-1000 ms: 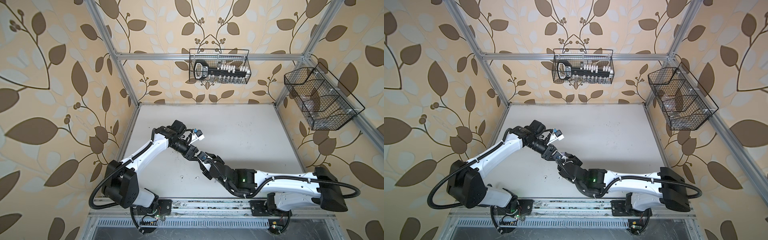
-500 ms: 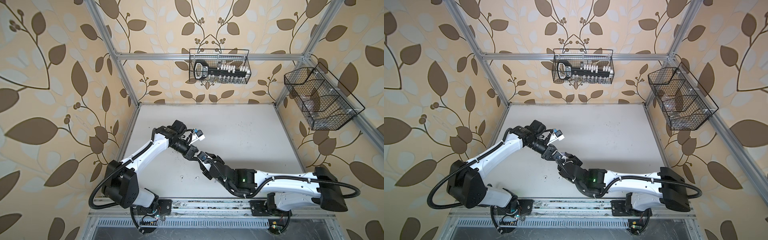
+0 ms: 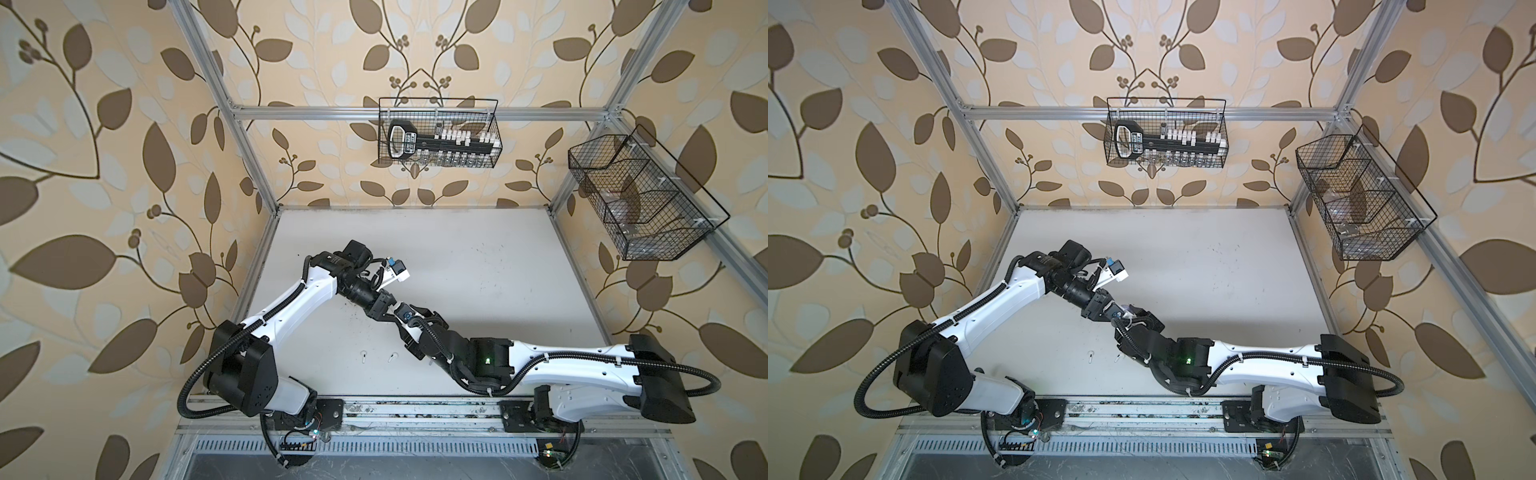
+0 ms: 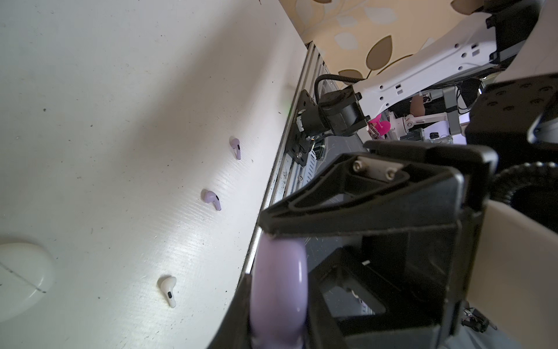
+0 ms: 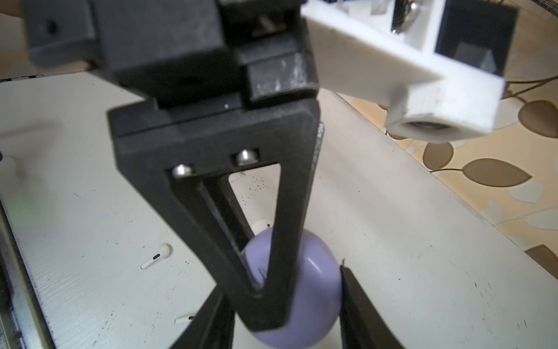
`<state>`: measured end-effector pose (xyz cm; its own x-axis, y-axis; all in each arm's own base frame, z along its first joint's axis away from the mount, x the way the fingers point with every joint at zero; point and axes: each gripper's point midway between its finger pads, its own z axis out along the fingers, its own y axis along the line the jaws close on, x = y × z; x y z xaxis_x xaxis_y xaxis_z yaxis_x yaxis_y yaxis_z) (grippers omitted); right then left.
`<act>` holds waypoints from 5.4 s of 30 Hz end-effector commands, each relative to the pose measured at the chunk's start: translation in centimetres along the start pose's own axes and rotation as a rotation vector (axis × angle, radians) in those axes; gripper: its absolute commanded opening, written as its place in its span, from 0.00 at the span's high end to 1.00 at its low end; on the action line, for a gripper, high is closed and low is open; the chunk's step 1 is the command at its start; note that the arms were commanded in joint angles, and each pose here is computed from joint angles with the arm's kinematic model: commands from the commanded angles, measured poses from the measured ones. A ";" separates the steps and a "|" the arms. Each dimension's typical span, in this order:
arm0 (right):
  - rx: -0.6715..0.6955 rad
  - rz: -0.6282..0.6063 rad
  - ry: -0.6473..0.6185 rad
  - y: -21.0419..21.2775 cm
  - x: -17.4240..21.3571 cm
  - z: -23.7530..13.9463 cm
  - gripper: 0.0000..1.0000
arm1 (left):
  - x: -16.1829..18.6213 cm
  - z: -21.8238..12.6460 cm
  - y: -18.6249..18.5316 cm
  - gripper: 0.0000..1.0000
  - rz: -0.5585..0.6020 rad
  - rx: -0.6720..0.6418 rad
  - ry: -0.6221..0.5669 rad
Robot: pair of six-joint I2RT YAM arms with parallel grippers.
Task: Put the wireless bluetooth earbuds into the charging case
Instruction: 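Close the left gripper on the lavender case held by the right gripper, then open the right gripper and draw it back while the left gripper holds the case, then move the right gripper to the case lid and pinch the lid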
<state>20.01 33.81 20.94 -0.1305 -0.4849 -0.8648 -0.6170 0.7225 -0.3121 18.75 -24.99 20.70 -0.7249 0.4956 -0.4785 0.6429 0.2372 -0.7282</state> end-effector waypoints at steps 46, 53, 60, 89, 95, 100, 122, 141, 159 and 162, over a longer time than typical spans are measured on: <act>-0.064 0.779 0.265 -7.7 9.6 -2.5 0.19 | -2.3 2.2 8.5 1.00 0.332 -0.293 -0.301; -0.074 0.782 0.310 -6.4 10.2 -2.0 0.20 | -2.5 3.4 9.4 0.99 0.434 -0.335 -0.401; -0.078 0.804 0.326 -6.1 11.0 -2.0 0.21 | -2.8 4.6 11.2 0.99 0.434 -0.357 -0.456; -0.105 0.911 0.386 -3.7 13.7 2.5 0.26 | 2.2 8.9 9.0 0.98 0.759 -0.311 -0.363; -0.120 0.909 0.401 -2.8 14.2 2.8 0.27 | 2.8 9.5 8.7 0.98 0.812 -0.316 -0.345; -0.131 0.901 0.390 -2.5 13.9 2.3 0.27 | 2.8 9.5 8.8 0.99 0.818 -0.321 -0.345; -0.152 0.923 0.427 -1.3 15.8 1.4 0.27 | 2.7 9.5 9.2 0.99 0.815 -0.340 -0.343; -0.172 0.919 0.424 -1.2 15.1 2.8 0.28 | 2.8 9.6 9.1 0.99 0.822 -0.333 -0.340; -0.142 0.921 0.415 -3.4 15.1 3.2 0.28 | 2.9 9.6 9.2 0.99 0.826 -0.334 -0.335; -0.141 0.925 0.411 -3.6 15.0 3.3 0.28 | 2.9 9.6 9.2 1.00 0.827 -0.333 -0.334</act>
<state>21.48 25.04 5.76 -0.8690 0.0492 -0.4923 -0.2130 0.8609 0.4620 20.75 -28.77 6.59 -0.0681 0.3967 -0.9154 0.9748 0.2220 0.0236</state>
